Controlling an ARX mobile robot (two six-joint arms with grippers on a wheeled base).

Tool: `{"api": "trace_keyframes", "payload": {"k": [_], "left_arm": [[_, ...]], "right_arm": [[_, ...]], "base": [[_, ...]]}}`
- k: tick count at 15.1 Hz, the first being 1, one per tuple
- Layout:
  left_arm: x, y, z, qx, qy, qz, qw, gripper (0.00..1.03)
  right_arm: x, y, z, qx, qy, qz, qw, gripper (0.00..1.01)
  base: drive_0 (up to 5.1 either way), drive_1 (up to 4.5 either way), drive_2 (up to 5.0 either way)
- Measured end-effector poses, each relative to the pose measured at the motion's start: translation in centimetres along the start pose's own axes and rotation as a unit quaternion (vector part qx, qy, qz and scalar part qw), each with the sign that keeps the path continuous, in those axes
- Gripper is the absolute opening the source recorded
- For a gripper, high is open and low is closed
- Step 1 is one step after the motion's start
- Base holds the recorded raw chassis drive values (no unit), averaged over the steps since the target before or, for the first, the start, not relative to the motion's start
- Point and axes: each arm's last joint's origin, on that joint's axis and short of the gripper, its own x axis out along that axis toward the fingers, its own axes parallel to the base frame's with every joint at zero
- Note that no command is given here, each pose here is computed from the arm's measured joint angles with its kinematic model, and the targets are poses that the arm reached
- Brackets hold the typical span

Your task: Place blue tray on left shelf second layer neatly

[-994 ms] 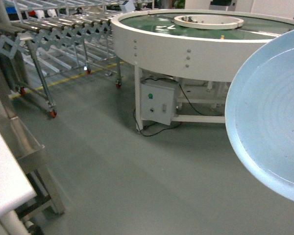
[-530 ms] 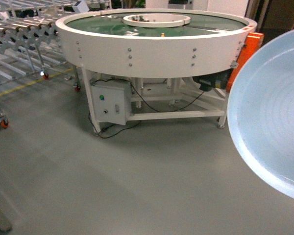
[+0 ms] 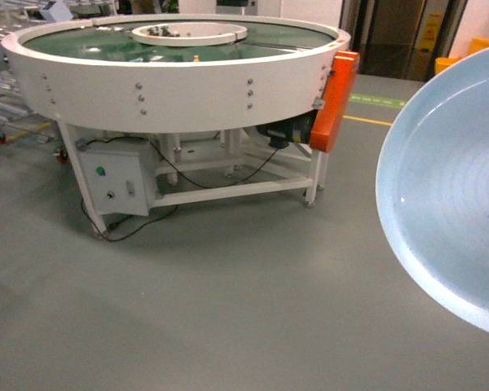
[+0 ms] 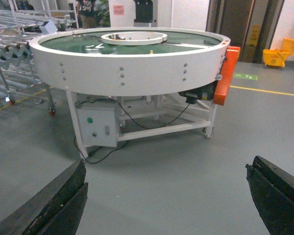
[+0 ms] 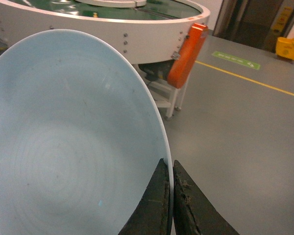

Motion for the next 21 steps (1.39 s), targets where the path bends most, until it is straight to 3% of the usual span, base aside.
{"api": "trace_keyframes", "payload": {"k": [12,21], "left_arm": [[0.0,0.0,0.0,0.0,0.0,-0.001,1.0,0.98],[0.0,0.0,0.0,0.0,0.0,-0.001,1.0,0.98]], "right_arm": [[0.0,0.0,-0.02,0.0,0.001,0.0,1.0,0.02],[0.04,-0.01,-0.02,0.0,0.001,-0.001,1.0,0.02]], "base": [[2.1,-0.48,-6.3],[-1.4,-1.41,-1.4]]}}
